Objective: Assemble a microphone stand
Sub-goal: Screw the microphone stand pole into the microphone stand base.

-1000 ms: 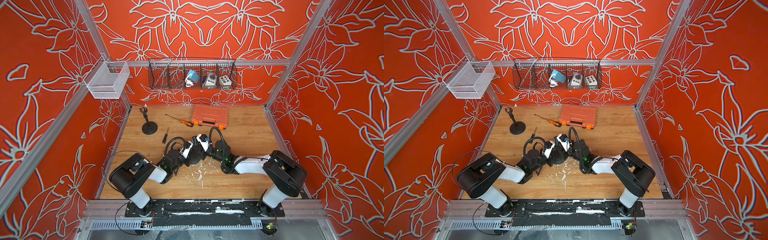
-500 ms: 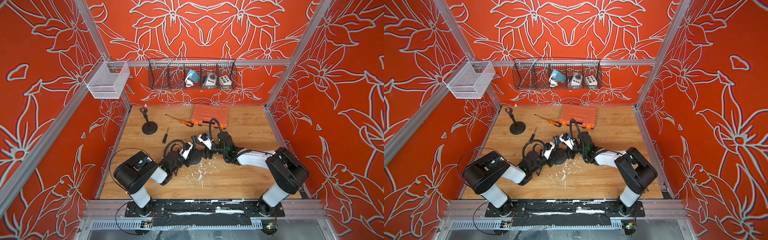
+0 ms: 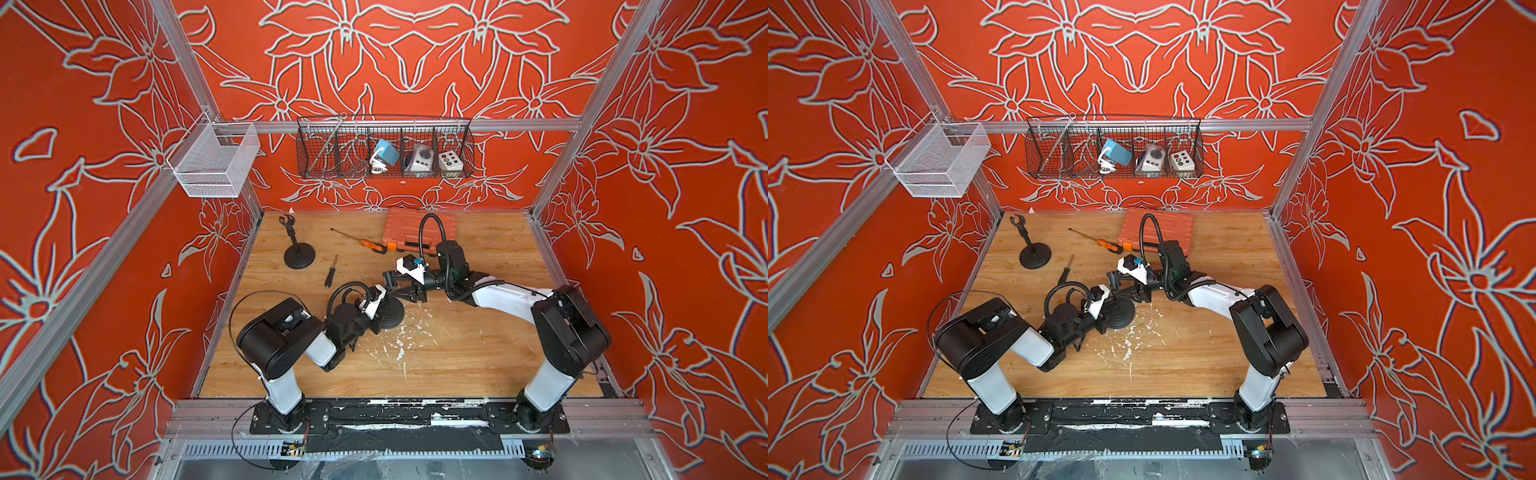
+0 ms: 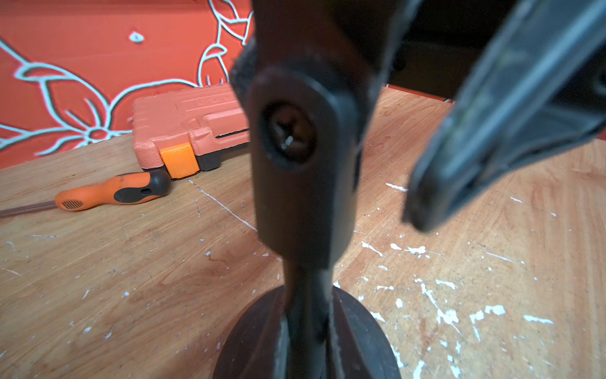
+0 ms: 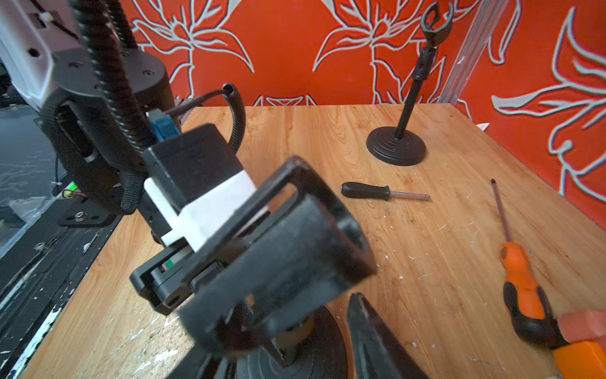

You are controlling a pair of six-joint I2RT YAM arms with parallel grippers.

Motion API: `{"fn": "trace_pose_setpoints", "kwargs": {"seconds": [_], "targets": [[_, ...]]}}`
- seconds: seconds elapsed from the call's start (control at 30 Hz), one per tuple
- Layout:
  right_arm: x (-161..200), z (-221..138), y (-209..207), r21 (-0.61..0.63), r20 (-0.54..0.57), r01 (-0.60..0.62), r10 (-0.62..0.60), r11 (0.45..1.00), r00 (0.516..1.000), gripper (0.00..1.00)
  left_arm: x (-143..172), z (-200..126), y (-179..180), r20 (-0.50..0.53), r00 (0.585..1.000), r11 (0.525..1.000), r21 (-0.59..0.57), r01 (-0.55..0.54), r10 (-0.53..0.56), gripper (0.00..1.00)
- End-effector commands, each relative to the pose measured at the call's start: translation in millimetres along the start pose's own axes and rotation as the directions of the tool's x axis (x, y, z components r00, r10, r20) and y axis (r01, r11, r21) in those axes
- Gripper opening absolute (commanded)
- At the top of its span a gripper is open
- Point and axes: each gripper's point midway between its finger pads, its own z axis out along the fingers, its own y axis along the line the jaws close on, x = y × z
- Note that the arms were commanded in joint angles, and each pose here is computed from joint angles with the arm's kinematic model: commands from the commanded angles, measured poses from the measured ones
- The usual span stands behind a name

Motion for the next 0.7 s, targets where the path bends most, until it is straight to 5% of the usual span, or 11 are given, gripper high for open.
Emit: {"fn": "trace_pose_setpoints", "kwargs": {"seconds": [0.0, 0.27, 0.4, 0.67], "targets": [[-1, 3, 6, -0.073, 0.007, 0.010, -0.009, 0.997, 1.000, 0.51, 16, -1, -8, -0.049, 0.999, 0.999, 0.036, -0.003, 0.004, 0.14], [2, 8, 11, -0.095, 0.025, -0.007, 0.010, 0.995, 1.000, 0.24, 19, 2, -8, -0.060, 0.998, 0.999, 0.036, -0.001, 0.003, 0.14], [12, 9, 13, -0.070, 0.026, -0.029, 0.030, 0.997, 0.999, 0.00, 19, 3, -6, -0.063, 0.998, 1.000, 0.027, 0.002, 0.000, 0.18], [44, 12, 4, 0.215, -0.119, -0.086, 0.114, 0.973, 0.986, 0.00, -2, 4, -1, -0.016, 1.000, 1.000, 0.004, 0.002, -0.002, 0.39]]}}
